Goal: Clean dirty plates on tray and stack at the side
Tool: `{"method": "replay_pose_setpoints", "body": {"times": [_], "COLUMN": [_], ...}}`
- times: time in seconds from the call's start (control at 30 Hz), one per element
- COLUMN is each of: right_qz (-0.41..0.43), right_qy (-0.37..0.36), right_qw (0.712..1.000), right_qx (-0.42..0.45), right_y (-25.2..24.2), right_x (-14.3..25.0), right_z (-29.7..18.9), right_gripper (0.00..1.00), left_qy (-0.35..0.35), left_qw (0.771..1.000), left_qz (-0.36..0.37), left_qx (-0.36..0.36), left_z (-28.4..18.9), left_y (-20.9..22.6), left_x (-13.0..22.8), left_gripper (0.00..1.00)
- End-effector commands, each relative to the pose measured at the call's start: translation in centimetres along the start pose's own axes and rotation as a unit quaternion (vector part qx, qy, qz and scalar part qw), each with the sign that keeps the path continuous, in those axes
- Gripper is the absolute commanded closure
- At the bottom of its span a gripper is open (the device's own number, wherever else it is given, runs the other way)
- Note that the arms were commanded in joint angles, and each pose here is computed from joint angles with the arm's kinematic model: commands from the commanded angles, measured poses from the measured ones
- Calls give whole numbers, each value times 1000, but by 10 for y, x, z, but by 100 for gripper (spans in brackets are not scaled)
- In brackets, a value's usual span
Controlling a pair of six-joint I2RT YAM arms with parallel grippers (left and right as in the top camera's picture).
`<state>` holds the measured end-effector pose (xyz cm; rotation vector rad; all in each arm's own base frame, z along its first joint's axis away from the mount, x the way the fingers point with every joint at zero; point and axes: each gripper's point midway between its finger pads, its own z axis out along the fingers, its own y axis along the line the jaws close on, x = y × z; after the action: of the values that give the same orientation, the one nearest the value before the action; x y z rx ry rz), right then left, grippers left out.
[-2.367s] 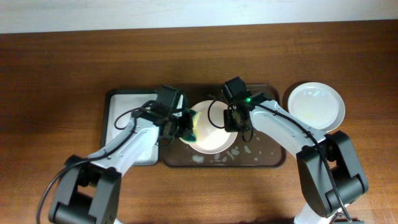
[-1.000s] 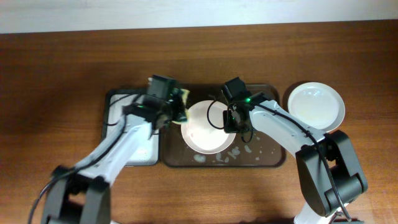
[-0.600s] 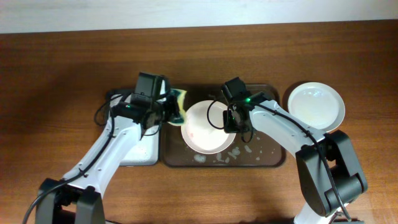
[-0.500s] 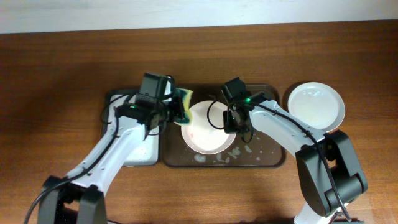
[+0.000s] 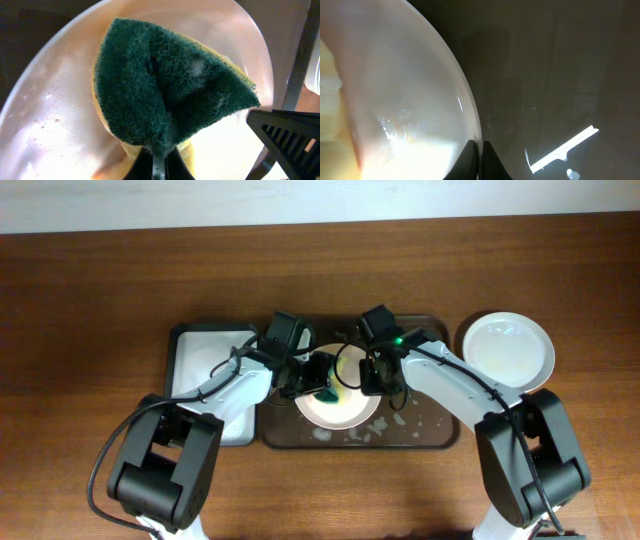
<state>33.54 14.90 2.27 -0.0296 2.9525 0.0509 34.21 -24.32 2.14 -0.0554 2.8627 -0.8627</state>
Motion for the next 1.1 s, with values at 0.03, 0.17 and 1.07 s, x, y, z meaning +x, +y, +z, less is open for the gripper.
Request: {"method": "replay_pose_setpoints", "body": {"times": [0.03,0.17,1.07], "right_qz": [-2,-2,-2], "right_qy": [3,3,5], "right_qw": [1000,1000,1000], "right_qx": [9,9,9], "right_y": [-4,-4,-5], "right_x": [1,1,2], "right_z": [4,4,4], "right_gripper": [96,96,96], "left_qy": [26,30,-93], "left_qw": [995,989,989], "left_qz": [-32,-40,-10], "left_qx": [-91,-136,-114], "left_z": [5,-1,-124], "left_y": [39,56,61], "left_x": [19,25,-28], "left_gripper": [100,100,100]}}
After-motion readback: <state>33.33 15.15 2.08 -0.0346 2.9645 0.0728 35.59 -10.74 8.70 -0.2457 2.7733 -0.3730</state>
